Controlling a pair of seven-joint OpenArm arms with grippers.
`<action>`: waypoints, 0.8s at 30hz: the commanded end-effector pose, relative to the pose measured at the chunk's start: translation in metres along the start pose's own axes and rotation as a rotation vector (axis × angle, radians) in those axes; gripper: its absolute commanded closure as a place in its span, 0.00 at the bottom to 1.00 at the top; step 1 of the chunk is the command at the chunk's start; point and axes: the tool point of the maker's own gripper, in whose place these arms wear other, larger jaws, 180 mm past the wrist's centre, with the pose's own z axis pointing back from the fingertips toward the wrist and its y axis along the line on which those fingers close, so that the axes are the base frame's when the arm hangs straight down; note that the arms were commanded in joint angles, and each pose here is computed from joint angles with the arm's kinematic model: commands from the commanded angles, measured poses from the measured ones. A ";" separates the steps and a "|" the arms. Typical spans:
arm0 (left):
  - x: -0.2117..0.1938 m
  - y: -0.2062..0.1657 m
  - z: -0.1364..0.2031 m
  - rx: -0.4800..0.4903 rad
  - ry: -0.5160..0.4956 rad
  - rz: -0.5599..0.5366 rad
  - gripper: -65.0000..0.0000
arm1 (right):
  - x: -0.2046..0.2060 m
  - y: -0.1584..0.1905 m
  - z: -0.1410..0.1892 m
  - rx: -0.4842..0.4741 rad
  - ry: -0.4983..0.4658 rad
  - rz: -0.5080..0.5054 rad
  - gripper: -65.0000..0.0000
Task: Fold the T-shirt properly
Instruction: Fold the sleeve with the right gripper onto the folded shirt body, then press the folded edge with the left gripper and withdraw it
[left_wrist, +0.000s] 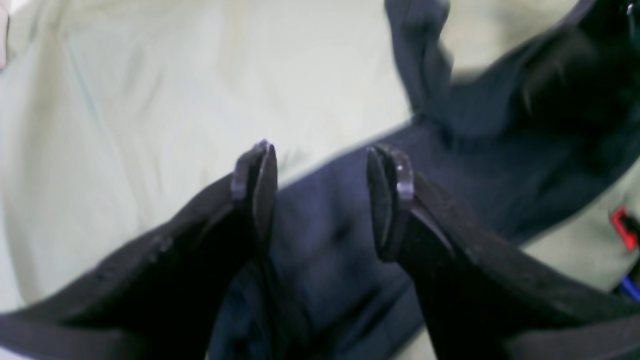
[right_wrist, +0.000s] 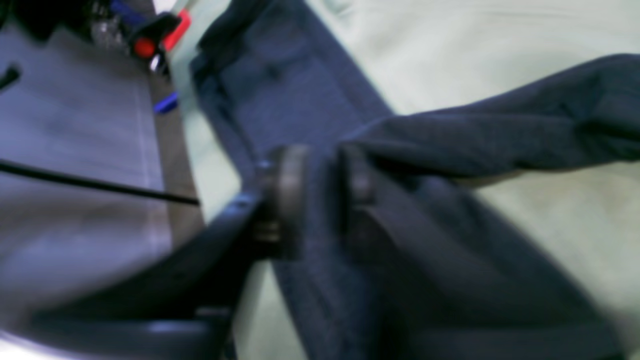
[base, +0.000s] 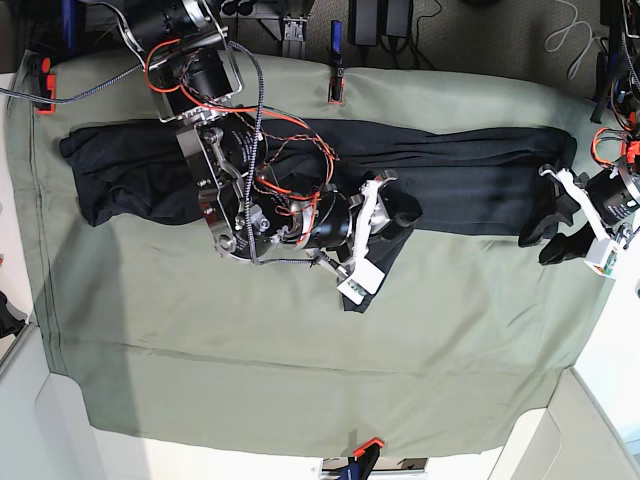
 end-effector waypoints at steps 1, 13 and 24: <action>0.019 0.004 0.004 0.005 -0.056 -0.036 0.51 | 0.023 0.010 0.006 0.019 -0.067 0.038 0.48; 0.027 -0.066 -0.097 -0.170 -0.029 -0.140 0.47 | 0.071 -0.072 0.139 -0.407 -0.353 0.025 0.44; 0.015 -0.092 -0.198 -0.222 0.044 -0.048 0.47 | -0.026 -0.153 0.282 -0.700 -0.460 -0.250 0.44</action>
